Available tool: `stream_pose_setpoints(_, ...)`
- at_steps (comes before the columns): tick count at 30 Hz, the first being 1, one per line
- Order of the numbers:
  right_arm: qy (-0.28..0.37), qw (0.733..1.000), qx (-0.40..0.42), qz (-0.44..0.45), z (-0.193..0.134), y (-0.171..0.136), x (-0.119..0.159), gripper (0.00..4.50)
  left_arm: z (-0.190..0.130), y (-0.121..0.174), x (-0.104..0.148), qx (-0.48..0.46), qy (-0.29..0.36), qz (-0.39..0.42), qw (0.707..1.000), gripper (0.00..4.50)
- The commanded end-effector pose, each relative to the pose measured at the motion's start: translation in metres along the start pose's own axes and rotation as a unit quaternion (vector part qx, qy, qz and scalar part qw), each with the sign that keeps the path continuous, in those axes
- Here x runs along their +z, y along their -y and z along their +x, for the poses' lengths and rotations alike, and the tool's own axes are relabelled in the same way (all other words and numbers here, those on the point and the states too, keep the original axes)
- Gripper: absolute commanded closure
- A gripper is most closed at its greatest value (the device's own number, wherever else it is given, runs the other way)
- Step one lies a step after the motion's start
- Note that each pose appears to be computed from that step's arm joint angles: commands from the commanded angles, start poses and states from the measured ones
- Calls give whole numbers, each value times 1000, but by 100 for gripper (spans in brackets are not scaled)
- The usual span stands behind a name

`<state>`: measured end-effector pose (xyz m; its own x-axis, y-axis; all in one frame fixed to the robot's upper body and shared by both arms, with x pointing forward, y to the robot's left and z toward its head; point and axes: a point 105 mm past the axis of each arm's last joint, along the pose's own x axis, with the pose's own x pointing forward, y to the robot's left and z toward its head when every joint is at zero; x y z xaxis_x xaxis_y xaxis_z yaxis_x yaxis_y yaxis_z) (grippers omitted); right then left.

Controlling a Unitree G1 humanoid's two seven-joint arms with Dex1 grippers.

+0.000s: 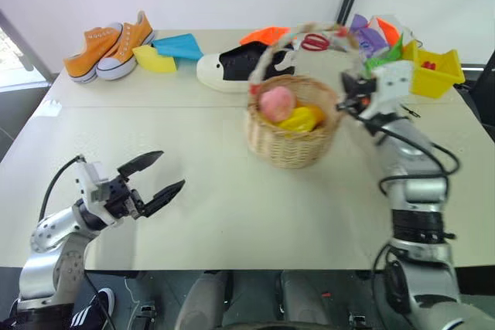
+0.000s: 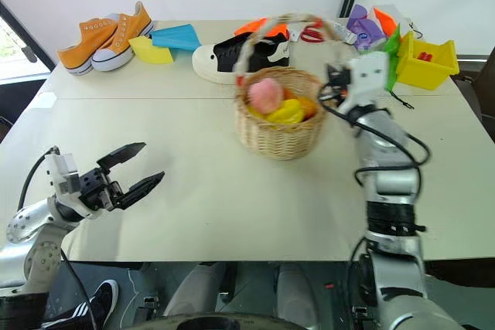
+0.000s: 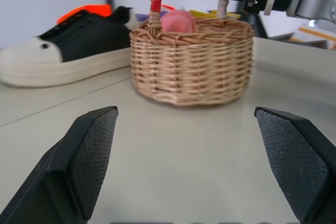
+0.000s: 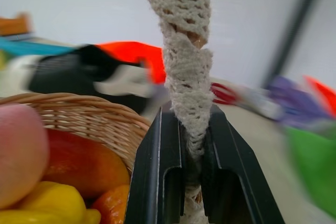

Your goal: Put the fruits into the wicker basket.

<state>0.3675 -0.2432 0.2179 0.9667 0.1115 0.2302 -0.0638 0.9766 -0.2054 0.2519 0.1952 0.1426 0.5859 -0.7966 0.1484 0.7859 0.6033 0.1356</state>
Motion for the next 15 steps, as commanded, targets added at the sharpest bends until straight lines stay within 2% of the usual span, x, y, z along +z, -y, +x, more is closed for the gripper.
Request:
stream_pose_setpoints(1, 33, 997, -56, -40, -24, 42, 22, 448, 9, 4, -2, -36, -4, 3, 999, 0)
stream_pose_setpoints(5, 4, 991, -106, -84, -52, 81, 18, 448, 24, 9, -8, -92, -5, -17, 996, 0)
stream_pose_setpoints(10, 0, 984, -144, -107, -71, 97, 16, 448, 40, 8, -12, -128, 3, -23, 992, 0)
stream_pose_setpoints(14, 2, 978, -194, -79, -85, 116, 11, 448, 50, 6, -13, -143, 8, -19, 989, 0)
stream_pose_setpoints(15, 10, 978, -204, -49, -89, 120, 11, 406, 51, 5, -14, -146, 8, -20, 989, 0)
